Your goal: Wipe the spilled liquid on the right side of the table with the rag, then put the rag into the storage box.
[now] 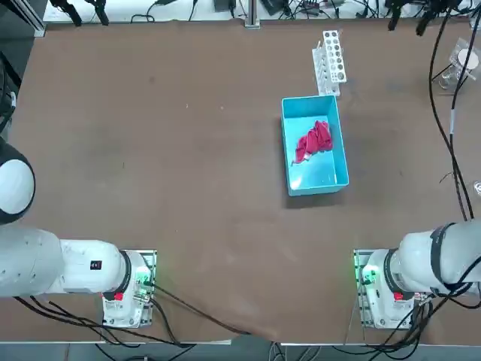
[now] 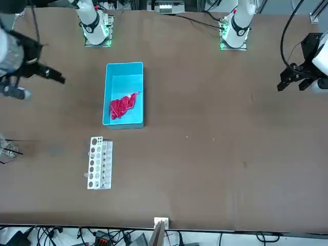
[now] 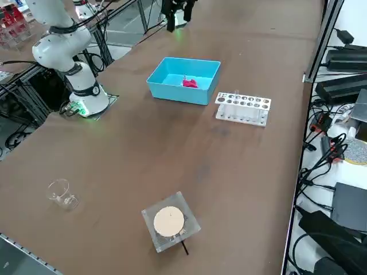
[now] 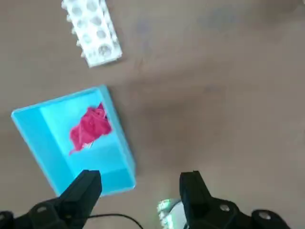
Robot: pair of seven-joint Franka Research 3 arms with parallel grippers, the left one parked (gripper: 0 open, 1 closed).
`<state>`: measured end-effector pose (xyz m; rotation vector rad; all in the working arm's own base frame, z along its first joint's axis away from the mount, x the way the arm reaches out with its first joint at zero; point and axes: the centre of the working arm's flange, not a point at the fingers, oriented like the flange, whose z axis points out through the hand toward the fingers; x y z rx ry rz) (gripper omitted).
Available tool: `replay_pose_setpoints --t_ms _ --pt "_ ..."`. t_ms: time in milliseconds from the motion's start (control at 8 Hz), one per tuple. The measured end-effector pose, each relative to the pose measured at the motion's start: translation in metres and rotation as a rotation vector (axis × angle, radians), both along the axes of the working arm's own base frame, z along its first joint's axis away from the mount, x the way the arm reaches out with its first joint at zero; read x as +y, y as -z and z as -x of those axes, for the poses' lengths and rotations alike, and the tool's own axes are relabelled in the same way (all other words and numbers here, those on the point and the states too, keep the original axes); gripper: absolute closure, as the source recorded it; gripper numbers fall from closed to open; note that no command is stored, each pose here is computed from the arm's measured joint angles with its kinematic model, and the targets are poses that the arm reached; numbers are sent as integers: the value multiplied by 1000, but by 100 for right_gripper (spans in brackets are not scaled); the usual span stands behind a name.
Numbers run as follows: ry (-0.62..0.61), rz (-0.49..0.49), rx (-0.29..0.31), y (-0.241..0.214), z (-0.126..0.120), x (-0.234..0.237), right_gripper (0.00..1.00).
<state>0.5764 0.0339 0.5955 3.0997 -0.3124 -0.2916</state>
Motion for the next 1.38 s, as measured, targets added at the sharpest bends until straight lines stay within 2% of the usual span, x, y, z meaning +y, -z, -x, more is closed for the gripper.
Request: replay_pose_setpoints --t_ms 125,375,500,625,875,1000,1125,1375 --pt "-34 -4 -37 6 -10 -21 0" --pt "-164 -13 -60 25 -18 -65 0" --pt "-264 -26 -64 31 -12 -79 0" --pt "-328 -26 -101 33 -2 -82 0" --pt "-332 -3 -215 28 30 -61 0" --pt "-300 1 -236 24 46 -41 0" --pt "-280 0 -238 23 56 -23 0" --pt "-271 -3 -201 31 58 -17 0"
